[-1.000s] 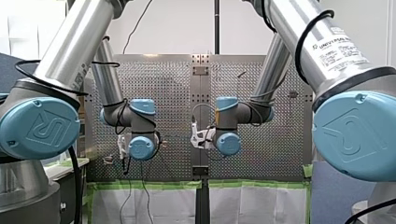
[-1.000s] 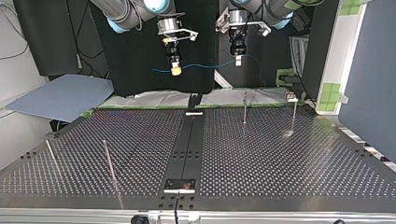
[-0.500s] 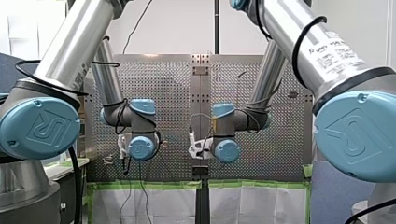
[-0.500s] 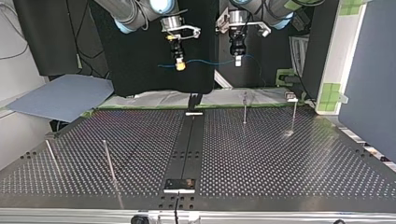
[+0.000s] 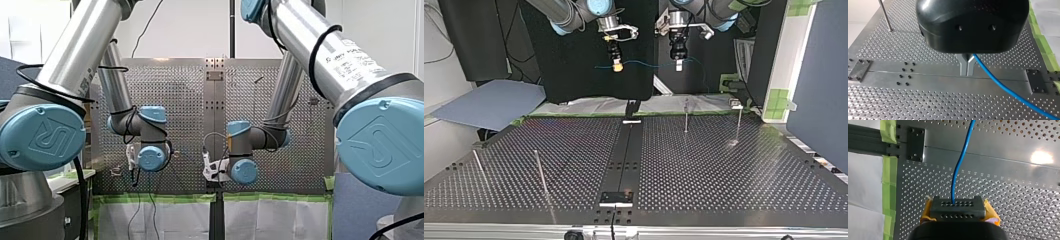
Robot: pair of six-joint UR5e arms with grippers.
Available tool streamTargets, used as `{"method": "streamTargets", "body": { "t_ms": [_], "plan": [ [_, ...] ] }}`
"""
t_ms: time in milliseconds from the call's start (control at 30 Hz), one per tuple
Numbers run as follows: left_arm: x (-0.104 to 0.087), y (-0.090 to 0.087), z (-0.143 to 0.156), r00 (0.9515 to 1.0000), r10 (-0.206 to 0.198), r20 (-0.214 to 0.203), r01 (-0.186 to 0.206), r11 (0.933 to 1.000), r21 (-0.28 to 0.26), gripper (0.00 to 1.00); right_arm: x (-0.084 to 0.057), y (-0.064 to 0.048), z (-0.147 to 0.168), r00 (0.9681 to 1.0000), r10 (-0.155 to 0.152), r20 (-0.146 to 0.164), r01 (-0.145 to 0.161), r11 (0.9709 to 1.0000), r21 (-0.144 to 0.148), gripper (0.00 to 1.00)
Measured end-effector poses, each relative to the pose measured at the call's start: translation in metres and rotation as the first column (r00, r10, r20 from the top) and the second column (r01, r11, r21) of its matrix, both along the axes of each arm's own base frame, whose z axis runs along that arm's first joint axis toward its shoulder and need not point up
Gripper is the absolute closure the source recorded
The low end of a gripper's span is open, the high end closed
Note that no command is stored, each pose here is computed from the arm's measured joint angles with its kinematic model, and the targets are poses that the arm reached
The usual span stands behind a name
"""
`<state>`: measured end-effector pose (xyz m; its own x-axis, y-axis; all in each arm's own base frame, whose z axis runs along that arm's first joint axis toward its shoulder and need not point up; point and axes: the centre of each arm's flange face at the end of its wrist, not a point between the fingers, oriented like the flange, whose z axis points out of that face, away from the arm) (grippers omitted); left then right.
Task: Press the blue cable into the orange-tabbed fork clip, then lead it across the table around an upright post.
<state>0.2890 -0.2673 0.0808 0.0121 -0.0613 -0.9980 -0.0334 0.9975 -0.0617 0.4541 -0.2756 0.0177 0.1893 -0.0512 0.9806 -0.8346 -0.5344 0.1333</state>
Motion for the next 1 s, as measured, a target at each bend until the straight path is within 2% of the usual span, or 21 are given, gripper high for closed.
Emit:
{"method": "streamTargets", "body": {
  "t_ms": [800, 900, 1000],
  "plan": [
    [0.000, 0.000, 0.000, 1.0000, 0.000, 0.000, 0.000, 1.0000, 0.000, 1.00, 0.000, 0.000, 0.000, 1.0000, 0.000, 0.001, 0.000, 1.0000, 0.000, 1.00],
    [-0.001, 0.000, -0.001, 1.0000, -0.003, -0.001, 0.003, 1.0000, 0.000, 1.00, 0.007, 0.001, 0.008, 0.9999, -0.001, 0.016, 0.001, 1.0000, -0.004, 1.00],
    [-0.008, 0.000, -0.008, 0.9997, -0.022, -0.012, 0.022, 0.9997, -0.006, 1.00, 0.018, 0.003, 0.023, 0.9994, -0.002, 0.036, 0.002, 0.9999, -0.016, 1.00]
  ]
}}
